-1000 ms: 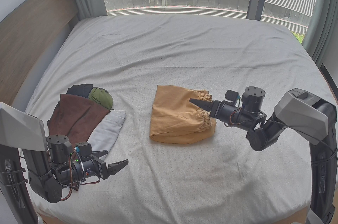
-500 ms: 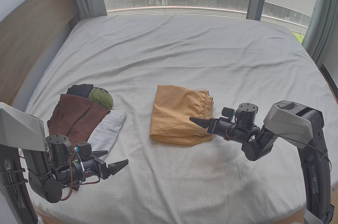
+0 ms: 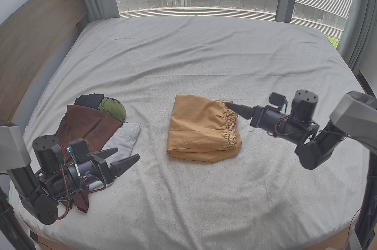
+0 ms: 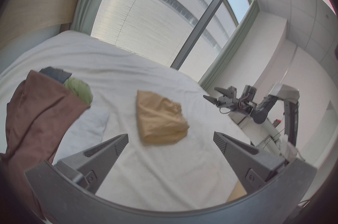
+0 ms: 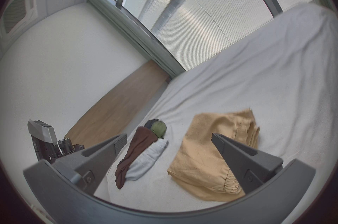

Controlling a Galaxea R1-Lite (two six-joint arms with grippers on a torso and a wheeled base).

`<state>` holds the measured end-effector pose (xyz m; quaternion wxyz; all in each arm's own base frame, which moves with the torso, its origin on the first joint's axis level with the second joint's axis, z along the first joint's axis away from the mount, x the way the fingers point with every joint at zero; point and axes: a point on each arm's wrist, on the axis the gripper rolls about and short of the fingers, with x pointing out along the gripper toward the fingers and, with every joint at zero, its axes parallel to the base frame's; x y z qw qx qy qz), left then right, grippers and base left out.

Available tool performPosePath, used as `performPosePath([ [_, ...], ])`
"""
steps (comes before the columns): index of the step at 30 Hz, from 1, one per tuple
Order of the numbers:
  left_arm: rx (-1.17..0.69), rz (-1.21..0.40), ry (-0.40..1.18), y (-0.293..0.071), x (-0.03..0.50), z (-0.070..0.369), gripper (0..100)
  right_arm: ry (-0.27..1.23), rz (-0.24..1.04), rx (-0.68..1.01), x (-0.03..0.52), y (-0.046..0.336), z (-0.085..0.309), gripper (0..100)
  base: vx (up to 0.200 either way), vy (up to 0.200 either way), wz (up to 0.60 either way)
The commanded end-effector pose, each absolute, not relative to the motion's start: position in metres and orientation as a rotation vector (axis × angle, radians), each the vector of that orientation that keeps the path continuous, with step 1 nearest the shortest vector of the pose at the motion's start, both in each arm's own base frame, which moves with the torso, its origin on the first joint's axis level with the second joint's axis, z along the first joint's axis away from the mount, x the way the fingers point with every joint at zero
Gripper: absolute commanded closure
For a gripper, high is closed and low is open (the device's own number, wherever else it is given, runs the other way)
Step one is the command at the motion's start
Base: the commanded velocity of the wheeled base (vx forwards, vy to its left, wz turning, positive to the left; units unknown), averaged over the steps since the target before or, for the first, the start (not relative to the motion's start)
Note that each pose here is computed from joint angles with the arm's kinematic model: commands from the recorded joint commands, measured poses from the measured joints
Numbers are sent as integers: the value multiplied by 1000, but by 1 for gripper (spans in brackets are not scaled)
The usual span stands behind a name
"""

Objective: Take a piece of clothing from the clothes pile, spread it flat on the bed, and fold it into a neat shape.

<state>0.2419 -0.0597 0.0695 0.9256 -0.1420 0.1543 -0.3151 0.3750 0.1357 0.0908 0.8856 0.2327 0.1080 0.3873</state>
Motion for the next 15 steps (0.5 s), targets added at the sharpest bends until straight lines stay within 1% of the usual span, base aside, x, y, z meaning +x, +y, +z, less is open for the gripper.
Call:
performPosePath([
  [1,-396,-813,24,-62,186,156,0,-32,775,312,272,81,190,0,0,0,0],
  [3,-395,-829,1,-62,175,160,0,-55,751,271,258,71,194,0,0,0,0],
  [4,-391,-862,-37,-60,159,167,0,-80,716,222,235,57,197,0,0,0,0],
  [6,-384,-889,-101,-56,139,177,0,-119,669,191,206,41,202,0,0,0,0],
  [7,-383,-898,-127,-52,124,179,0,-151,632,182,181,30,208,0,0,0,0],
  [11,-380,-889,-144,-47,107,177,0,-191,579,169,151,18,212,0,0,0,0],
  [12,-388,-880,-168,-42,96,180,0,-230,547,154,129,12,215,0,0,0,0],
  [13,-392,-878,-170,-41,93,181,0,-245,544,149,123,11,216,0,0,0,0],
  [15,-406,-883,-181,-36,74,182,0,-289,519,132,94,8,216,0,0,0,0],
])
